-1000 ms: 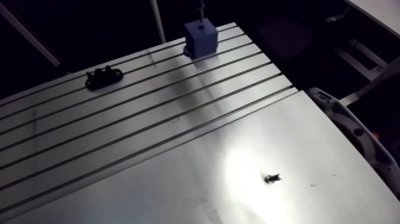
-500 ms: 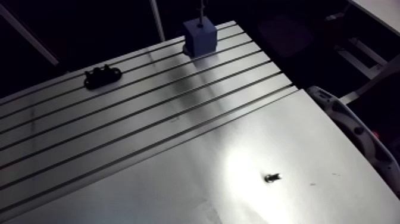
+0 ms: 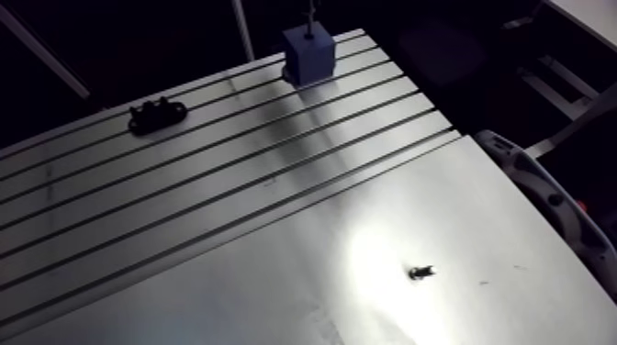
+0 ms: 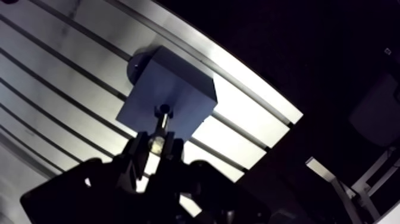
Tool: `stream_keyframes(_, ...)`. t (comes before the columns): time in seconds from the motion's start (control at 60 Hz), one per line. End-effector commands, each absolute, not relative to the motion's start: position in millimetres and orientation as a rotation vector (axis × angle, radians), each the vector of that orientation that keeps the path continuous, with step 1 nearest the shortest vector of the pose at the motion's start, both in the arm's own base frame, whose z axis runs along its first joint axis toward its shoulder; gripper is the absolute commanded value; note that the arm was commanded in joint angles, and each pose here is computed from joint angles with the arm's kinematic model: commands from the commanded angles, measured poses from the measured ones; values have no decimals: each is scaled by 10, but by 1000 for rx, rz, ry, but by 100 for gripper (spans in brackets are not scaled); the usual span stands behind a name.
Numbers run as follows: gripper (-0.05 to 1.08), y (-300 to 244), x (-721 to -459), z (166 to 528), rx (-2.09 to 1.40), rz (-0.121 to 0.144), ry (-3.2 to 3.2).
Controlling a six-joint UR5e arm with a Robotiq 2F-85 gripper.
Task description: Pick up the M10 bolt and insert it into the hex recess until seated.
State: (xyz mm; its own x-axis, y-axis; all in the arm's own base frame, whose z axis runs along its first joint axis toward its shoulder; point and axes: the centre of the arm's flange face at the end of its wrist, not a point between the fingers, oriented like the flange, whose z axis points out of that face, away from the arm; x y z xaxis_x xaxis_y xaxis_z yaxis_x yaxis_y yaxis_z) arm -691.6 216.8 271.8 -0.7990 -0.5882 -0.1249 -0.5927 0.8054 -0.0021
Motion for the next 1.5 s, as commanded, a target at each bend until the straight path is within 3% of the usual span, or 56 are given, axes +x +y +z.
stream_keyframes(0.017, 102, 2169, -6931, 2687, -943, 55, 2872)
stream_keyframes(1.5, 101, 2166, -6963, 2556, -946, 34, 2866)
